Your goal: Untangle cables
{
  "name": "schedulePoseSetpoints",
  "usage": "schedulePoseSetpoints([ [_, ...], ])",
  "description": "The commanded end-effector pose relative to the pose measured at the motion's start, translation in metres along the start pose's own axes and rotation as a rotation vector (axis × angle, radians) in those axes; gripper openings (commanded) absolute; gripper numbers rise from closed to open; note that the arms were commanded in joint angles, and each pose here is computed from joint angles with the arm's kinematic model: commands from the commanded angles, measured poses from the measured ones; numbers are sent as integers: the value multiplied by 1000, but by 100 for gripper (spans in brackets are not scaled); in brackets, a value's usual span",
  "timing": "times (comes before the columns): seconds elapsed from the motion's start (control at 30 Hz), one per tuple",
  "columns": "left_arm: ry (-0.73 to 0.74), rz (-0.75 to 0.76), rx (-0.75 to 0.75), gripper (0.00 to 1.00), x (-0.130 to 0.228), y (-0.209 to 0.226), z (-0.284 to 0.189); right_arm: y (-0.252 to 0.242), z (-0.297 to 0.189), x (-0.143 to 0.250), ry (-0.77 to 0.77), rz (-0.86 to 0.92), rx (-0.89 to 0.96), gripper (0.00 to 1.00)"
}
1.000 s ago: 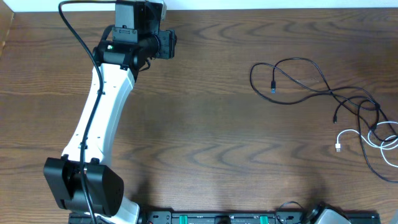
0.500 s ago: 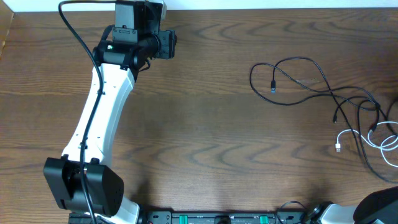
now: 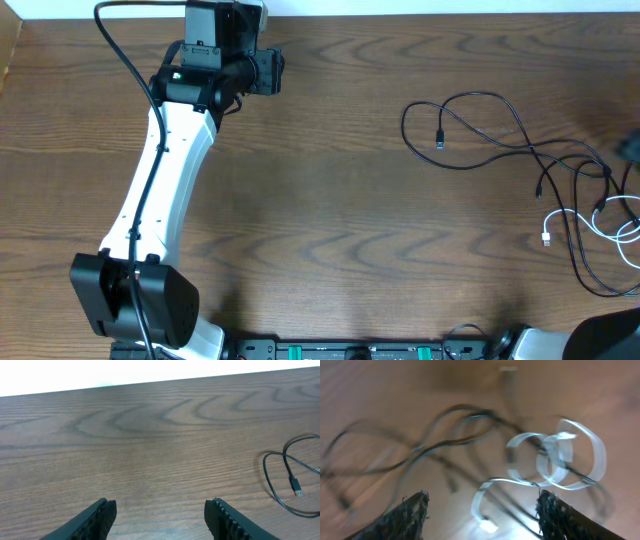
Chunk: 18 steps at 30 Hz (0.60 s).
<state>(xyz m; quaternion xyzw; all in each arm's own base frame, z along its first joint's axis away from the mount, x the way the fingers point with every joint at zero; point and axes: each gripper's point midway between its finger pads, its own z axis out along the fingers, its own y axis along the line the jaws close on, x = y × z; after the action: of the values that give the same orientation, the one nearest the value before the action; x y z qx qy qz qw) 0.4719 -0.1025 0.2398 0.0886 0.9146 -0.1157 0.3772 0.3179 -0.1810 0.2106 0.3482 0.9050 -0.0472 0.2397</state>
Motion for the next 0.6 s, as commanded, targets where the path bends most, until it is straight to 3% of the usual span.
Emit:
schedulePoseSetpoints([
  [0.0,-42,26,-9,62,-13,-2,-15,66,-14,13,-1,-209,-162,63],
  [0.03,-42,26,-9,63,-13,-2,-15,79,-15,17,-4,-253,-182,62],
  [0.17,-39,26,-2,62,-12,-3,-15,139,-20,37,-20,-457,-286,73],
  [0.57,-27,24,8,62,-10,-5,-15,213,48,104,168,-662,-321,74],
])
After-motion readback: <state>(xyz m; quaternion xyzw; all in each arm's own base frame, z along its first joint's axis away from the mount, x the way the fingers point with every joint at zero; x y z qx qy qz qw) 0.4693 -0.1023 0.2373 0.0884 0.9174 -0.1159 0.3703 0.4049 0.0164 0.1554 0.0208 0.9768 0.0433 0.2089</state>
